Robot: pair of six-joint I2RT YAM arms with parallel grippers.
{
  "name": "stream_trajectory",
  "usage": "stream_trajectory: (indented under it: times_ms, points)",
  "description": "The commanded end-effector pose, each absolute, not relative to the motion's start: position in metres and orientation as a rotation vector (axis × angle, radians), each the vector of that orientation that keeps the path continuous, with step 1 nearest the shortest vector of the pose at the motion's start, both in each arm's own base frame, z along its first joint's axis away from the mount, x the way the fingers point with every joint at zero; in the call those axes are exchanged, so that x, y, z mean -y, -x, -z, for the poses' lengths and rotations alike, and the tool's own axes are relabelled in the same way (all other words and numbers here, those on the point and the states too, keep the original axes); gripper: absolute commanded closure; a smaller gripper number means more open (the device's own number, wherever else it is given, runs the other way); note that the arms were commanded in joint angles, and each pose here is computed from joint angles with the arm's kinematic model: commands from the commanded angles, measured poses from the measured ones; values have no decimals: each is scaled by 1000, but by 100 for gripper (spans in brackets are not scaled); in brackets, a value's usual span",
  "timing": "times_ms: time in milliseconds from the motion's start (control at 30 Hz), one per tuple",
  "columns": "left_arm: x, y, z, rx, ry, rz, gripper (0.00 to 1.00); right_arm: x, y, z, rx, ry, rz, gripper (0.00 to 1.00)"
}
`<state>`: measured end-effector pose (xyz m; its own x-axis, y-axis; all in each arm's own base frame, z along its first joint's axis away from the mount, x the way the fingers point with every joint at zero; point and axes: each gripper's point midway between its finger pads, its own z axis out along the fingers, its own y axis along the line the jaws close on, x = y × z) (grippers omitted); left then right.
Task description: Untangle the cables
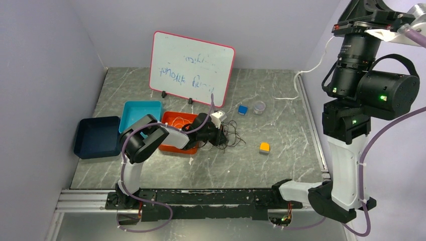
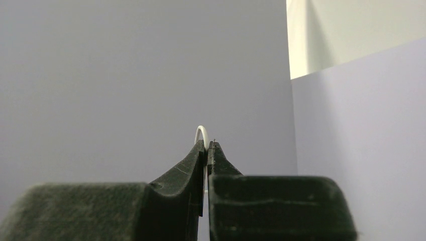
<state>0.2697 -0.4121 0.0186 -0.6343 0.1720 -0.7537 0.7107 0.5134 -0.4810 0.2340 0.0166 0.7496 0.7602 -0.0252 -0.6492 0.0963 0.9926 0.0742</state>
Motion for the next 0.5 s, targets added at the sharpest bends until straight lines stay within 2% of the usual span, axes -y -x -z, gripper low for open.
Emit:
stream_trajectory:
  times_ms: [0, 67, 233, 367, 400, 467]
  points:
    - [409, -269, 0, -2168, -720, 1020, 93, -11, -224, -764, -657, -116, 90, 100]
    - [410, -270, -6, -2162, -721, 1017, 86, -17, -233, -756, -689, -99, 76, 100]
    - [412, -277, -43, -2088, -755, 998, 59, -27, -251, -731, -759, -90, 35, 100]
    - [414, -284, -95, -1991, -767, 985, 48, -31, -261, -714, -804, -88, 21, 100]
    - [414, -286, -106, -1969, -772, 977, 42, -31, -263, -710, -812, -89, 18, 100]
    - [413, -288, -124, -1938, -785, 959, 36, -33, -266, -704, -827, -91, 8, 100]
